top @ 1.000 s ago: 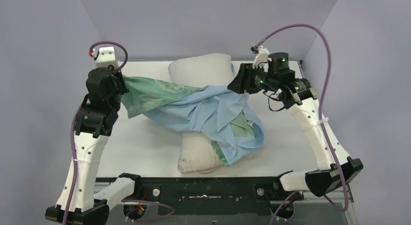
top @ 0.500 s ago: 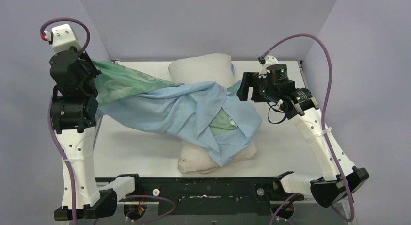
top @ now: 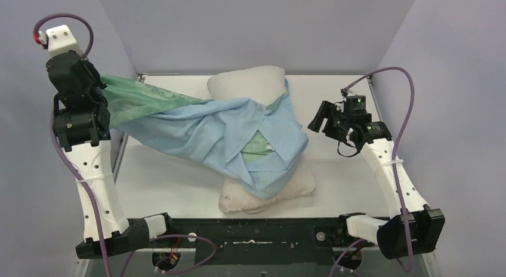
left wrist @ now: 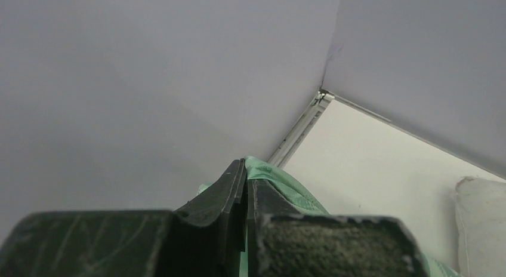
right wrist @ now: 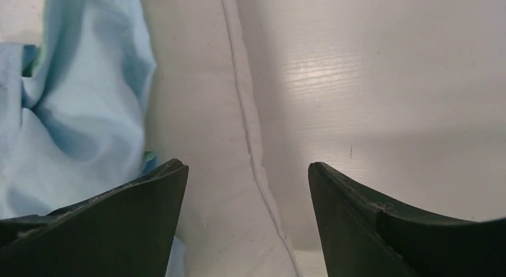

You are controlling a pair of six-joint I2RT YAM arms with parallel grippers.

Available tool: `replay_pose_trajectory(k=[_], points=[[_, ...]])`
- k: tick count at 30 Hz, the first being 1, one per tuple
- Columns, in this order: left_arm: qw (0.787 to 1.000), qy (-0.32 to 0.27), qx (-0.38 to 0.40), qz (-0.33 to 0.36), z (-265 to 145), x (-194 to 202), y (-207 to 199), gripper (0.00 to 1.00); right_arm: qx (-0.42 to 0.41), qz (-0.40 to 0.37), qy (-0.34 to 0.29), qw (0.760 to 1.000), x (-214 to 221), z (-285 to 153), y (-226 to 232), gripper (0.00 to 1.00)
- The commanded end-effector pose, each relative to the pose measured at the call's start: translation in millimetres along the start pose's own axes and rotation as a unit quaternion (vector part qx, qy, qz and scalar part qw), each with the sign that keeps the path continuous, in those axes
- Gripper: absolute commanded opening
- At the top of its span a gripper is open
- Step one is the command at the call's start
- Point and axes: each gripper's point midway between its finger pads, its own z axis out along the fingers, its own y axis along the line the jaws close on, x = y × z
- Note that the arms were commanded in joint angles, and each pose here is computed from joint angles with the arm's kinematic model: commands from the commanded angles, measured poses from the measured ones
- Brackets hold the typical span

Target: Put the pillow into the pillowcase

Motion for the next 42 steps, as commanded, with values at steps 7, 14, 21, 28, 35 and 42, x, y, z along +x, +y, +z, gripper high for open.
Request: replay_pose_trajectory(k=[7,14,21,28,35,42], points=[[0.996,-0.046,0.047,-0.057,-6,-31,-3,0.00,-0.150,0.029,0.036,0.988,25,23,39,0.75],[0.989,-0.012,0.117,-0.091,2,1,-36,0.00,-0.180,-0.002,0.112,0.977,78,56,74,0.73],[0.981,0.021,0.162,-0.104,0,34,-63,0.00,0.066,-0.048,0.067,0.994,47,43,-14,0.00],[0.970,0.048,0.201,-0.128,-3,58,-89,0.00,0.295,-0.063,0.002,0.954,-4,-33,-111,0.00],[0.966,0.059,0.212,-0.136,-6,70,-95,0.00,0.389,-0.045,-0.066,0.918,-35,-84,-141,0.06],[0.942,0.071,0.278,-0.175,-14,85,-125,0.00,0.206,-0.061,-0.097,0.972,-65,-80,-69,0.50]])
